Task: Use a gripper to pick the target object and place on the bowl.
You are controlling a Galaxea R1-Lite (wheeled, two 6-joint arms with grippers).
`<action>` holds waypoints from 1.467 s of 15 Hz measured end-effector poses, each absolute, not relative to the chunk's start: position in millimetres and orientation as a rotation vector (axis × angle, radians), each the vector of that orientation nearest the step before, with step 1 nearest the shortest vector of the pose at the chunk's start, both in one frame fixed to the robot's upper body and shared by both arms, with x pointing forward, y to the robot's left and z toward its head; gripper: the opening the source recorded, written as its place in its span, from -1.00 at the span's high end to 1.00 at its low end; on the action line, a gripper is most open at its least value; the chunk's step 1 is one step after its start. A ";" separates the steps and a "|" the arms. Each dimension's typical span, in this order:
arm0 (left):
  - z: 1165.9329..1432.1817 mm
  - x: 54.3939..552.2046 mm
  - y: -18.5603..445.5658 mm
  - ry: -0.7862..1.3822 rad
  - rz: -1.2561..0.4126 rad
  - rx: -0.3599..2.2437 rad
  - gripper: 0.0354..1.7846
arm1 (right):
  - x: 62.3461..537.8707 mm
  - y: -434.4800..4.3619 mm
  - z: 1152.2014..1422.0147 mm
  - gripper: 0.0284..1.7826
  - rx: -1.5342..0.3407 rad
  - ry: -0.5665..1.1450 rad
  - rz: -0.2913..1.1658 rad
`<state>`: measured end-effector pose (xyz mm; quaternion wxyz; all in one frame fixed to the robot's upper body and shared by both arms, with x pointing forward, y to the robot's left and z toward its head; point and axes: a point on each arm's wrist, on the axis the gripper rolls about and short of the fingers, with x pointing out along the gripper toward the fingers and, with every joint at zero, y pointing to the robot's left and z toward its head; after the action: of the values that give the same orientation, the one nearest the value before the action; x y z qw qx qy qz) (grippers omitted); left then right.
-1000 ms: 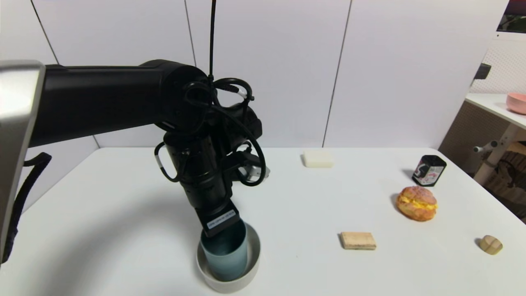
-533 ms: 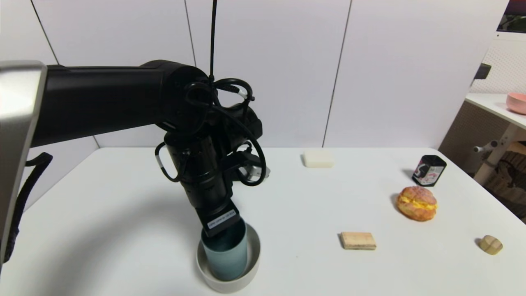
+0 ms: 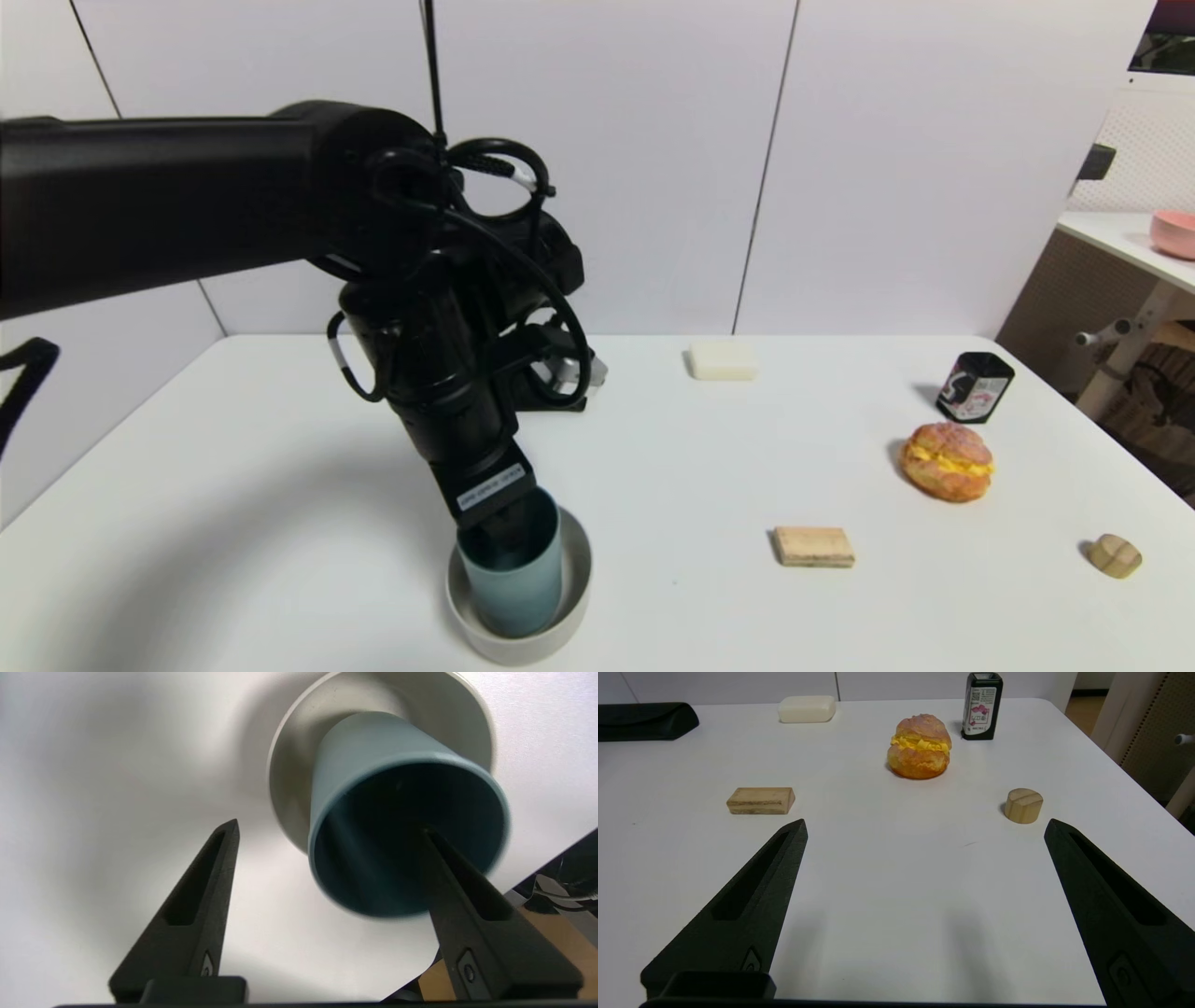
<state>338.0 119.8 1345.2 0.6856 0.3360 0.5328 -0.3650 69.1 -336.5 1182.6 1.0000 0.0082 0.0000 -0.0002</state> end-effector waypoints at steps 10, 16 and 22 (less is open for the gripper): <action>1459.7 236.5 224.4 0.791 -0.719 0.552 -0.77 | 69.1 -336.5 1182.7 -0.97 0.016 -0.001 0.000; 1439.8 187.8 282.9 0.663 -0.540 0.401 -0.85 | 69.0 -336.5 1182.8 -0.97 0.016 -0.001 0.000; 1366.3 153.7 325.7 0.482 -0.179 0.264 -0.88 | 69.0 -336.5 1182.8 -0.97 0.016 -0.001 0.000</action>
<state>153.7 325.7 1366.3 0.9585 0.1302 0.2377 -0.0880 69.0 -336.5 1182.8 1.0000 0.0081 -0.0004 0.0000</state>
